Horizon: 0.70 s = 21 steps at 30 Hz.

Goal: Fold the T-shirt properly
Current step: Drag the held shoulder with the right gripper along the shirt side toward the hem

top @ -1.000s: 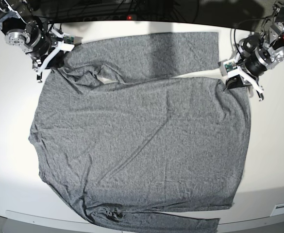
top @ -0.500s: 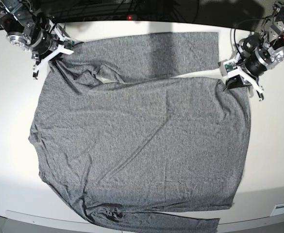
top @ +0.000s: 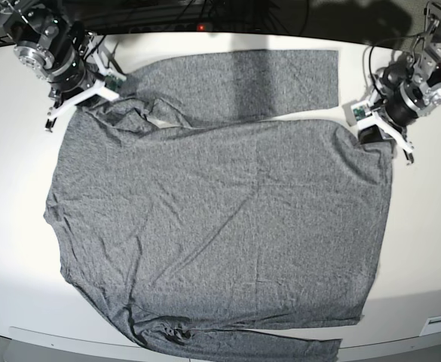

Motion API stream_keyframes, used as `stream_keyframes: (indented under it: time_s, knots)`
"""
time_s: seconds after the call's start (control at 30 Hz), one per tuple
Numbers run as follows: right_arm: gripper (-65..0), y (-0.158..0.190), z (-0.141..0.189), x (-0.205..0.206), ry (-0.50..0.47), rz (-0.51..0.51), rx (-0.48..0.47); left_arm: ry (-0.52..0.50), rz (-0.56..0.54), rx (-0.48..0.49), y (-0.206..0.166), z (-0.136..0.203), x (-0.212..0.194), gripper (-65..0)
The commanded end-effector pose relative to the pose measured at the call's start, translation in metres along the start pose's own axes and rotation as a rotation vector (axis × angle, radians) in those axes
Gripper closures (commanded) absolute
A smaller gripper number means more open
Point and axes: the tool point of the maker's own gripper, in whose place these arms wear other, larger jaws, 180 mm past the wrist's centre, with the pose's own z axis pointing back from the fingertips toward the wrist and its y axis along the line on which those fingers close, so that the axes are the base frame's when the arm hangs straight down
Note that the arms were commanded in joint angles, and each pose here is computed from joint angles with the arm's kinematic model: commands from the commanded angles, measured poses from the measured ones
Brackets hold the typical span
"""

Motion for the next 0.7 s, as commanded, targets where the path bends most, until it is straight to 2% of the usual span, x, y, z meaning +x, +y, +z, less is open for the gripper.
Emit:
stream_keyframes:
  time_s: [0.0,0.13,0.33,0.4,0.67]
  knots:
    - [0.0,-0.012,0.001,0.008,-0.023,-0.015,-0.038,0.023,-0.002,0.001,0.007,0.002,-0.007,0.0]
    - [0.0,-0.020,-0.004,0.035,-0.079,-0.107,-0.069,0.002,0.043,0.016,0.017,0.001,-0.002,0.0]
    - [0.0,-0.046,-0.008,0.060,-0.135,-0.207,-0.145,0.108,0.035,0.053,0.036,0.001,-0.019,0.0]
    - [0.0,-0.050,-0.011,0.064,-0.151,-0.245,-0.140,0.132,0.031,0.074,0.048,0.000,-0.022,0.0]
    - [0.0,-0.061,-0.047,0.089,-0.178,-0.397,-0.129,0.088,0.076,0.148,0.091,-0.001,-0.008,0.0]
